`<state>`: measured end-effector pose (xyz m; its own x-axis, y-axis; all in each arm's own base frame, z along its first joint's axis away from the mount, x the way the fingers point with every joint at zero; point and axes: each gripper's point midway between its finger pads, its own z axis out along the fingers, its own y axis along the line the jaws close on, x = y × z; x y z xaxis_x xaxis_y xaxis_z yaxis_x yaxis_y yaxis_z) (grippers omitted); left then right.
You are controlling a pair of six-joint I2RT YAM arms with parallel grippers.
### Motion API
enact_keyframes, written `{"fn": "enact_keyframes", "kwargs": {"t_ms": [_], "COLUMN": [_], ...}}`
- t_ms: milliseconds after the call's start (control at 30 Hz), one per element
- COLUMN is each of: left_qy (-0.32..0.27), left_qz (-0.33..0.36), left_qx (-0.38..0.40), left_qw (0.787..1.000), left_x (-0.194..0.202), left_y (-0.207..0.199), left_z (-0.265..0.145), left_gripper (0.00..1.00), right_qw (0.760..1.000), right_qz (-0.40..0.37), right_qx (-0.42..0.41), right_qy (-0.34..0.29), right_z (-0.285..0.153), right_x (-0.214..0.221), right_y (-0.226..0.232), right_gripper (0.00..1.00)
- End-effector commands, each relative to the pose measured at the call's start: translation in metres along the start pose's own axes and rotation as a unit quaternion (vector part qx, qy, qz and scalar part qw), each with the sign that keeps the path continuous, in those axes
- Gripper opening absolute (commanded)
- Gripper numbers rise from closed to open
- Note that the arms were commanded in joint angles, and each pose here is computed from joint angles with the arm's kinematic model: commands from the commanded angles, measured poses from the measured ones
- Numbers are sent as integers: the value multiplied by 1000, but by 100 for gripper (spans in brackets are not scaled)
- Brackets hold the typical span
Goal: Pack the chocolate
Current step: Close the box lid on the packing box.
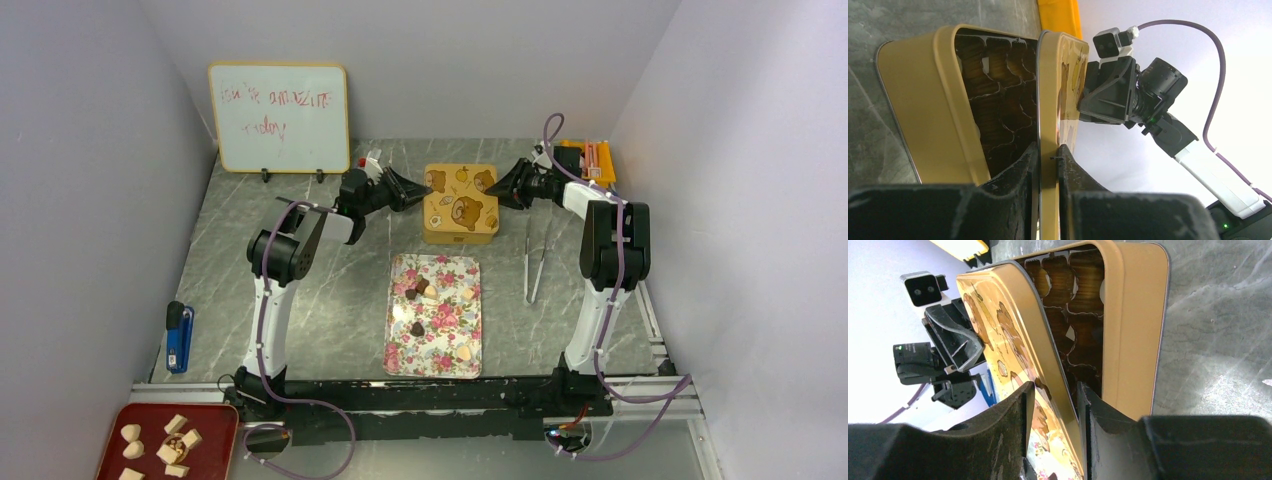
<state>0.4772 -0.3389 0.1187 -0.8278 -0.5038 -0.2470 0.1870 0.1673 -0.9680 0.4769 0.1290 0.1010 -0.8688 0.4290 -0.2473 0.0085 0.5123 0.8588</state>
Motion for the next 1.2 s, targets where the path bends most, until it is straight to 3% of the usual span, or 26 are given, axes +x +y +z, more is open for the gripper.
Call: {"fn": "enact_keyframes", "kwargs": {"t_ms": [0,767,1167], "left_qy": [31,25,16], "left_qz": [35,37,41], "left_qx": [22,22,23], "left_qw": [999,999,999], "left_x": [20,17,12], "left_y": [-27,-28,-32], "left_z": [9,10,7], "left_gripper": [5,5,5], "right_qw": [997,997,997], "right_qz": [-46,-39,-42], "right_qx": [-65,-65,-58], "right_qy": [-6,-1,-1], "right_z": [-2,8,13], "right_x": [-17,-20,-24], "right_y": [46,37,38], "right_gripper": [40,43,50]}}
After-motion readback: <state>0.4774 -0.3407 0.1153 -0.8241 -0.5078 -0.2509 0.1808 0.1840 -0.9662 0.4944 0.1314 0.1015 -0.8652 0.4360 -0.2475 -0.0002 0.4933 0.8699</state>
